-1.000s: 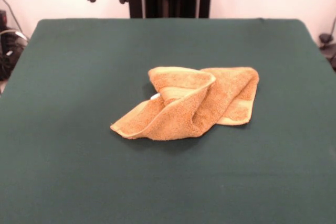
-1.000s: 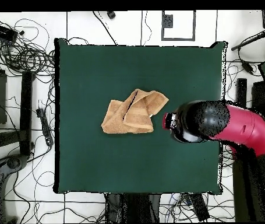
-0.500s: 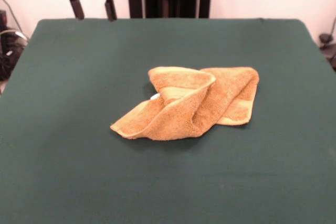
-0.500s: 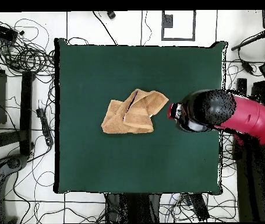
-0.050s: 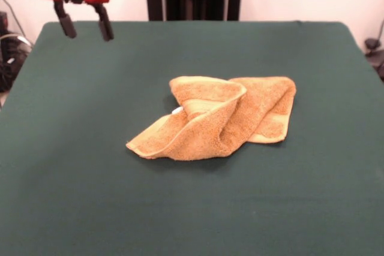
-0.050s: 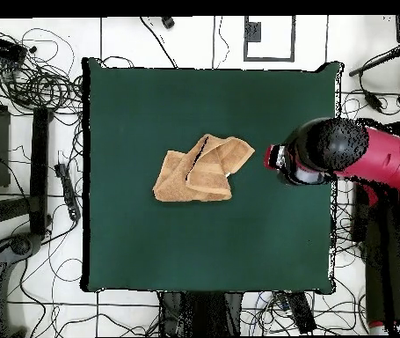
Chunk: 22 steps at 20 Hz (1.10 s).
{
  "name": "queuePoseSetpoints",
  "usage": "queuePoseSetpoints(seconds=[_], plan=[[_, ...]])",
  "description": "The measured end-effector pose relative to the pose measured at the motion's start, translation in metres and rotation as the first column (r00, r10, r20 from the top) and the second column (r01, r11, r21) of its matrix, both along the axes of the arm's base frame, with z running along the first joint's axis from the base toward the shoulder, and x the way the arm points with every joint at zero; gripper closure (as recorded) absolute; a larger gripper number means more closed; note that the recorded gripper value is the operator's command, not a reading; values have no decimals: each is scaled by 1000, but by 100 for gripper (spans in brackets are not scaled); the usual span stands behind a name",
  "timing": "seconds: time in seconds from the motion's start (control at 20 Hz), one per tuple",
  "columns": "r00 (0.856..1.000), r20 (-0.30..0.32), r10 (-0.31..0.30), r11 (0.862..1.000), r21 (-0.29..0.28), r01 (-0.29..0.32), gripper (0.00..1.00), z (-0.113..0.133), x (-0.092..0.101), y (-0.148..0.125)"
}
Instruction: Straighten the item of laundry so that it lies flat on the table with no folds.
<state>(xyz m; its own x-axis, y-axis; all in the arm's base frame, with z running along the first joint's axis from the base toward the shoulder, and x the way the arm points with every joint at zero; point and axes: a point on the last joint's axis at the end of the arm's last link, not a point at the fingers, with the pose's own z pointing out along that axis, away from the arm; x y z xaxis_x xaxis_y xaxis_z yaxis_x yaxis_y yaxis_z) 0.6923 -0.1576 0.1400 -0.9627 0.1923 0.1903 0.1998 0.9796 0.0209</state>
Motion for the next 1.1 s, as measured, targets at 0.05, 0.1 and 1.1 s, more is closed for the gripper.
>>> queuePoseSetpoints(seconds=[0.05, 0.1, 1.1], plan=[[1000, -4, -1, 1000, 0, 1, 0, -1, 1, -1], [1000, -8, -3, 1000, 1, 3, 0, -2, 3, -3], [998, -39, -41, 999, -1, 41, 0, -7, 38, -31]])
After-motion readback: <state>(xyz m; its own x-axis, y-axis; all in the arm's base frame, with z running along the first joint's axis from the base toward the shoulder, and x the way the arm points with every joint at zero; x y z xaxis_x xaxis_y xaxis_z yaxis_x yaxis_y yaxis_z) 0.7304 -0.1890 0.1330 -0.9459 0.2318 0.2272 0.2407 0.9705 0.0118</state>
